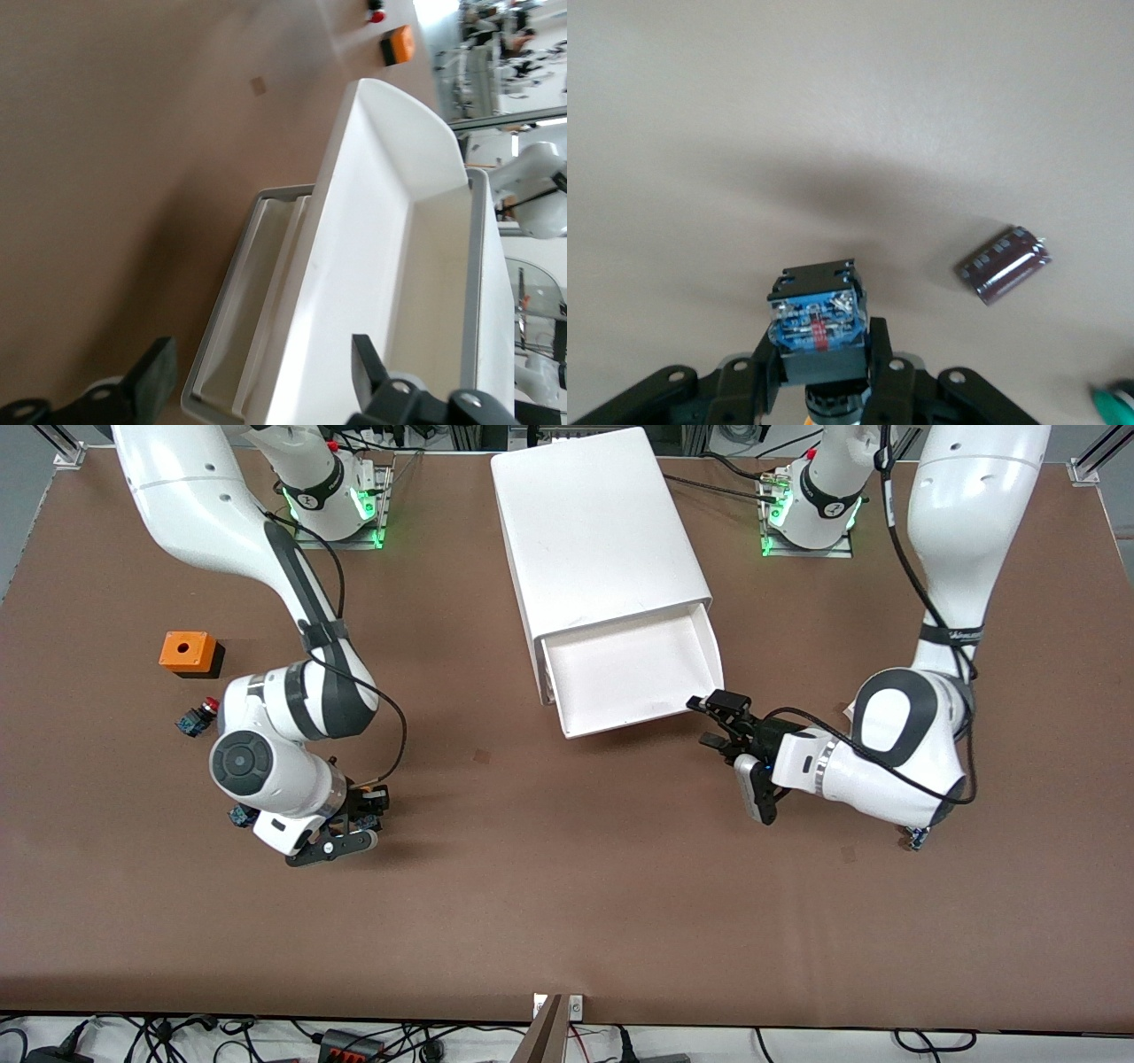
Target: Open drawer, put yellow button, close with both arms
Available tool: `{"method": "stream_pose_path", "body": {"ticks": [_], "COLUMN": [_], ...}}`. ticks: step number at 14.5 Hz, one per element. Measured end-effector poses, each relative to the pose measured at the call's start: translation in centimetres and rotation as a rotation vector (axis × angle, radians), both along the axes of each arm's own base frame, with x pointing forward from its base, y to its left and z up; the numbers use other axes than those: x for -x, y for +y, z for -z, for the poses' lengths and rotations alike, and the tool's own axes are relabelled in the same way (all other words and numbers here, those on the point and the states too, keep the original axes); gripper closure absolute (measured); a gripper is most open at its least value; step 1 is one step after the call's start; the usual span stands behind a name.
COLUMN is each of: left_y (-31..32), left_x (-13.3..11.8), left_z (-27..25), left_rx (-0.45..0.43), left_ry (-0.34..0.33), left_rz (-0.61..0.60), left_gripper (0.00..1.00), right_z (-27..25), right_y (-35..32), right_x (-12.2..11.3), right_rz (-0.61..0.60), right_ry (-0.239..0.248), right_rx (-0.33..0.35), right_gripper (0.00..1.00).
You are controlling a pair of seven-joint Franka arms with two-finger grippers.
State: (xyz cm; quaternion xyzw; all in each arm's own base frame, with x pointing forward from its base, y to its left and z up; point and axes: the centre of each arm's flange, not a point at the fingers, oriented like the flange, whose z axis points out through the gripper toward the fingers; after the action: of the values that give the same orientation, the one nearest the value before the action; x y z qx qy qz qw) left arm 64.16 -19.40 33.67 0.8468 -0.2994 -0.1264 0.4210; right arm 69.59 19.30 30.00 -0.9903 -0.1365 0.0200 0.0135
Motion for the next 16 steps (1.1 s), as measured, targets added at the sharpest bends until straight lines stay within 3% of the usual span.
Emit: {"method": "stream_pose_path", "body": {"ticks": [1,4,7,9,12,16], "left_y": [0.4,1.3,2.8,4.2,6.3,7.2], "left_x": [-0.1,0.1,-0.5,-1.3,-2.4,-4.2], "left_z": [-1.9,-6.8,-9.3,-10.9,-13.3,-13.7], "left_rx": [-0.069,-0.273,-0.482,-0.613,-0.732,-0.810], "left_ry": [0.007,0.010,-0.073,-0.155,-0.249,-0.369], "left_rz": [-0.027,-0.100,-0.108,-0.097,-0.106,-0.131], "left_gripper": [0.00,0.00,0.00,0.00,0.00,0.00], "right_z": [-2.7,-10.9,-16.6,-17.9,-19.1,-21.2], "right_y": [0.8,4.2,8.2,11.0,16.4,23.3], "right_x": [-0.1,0.6,2.0,3.2,4.7,7.4], "right_rz": [-0.012,-0.067,-0.127,-0.159,-0.177,-0.117], "right_ry": [0.020,0.043,-0.025,-0.044,-0.098,-0.202], "right_rx": [0.001,-0.008,-0.040,-0.082,-0.218,-0.305], "right_gripper": [0.59,0.59,0.59,0.59,0.59,0.59]}}
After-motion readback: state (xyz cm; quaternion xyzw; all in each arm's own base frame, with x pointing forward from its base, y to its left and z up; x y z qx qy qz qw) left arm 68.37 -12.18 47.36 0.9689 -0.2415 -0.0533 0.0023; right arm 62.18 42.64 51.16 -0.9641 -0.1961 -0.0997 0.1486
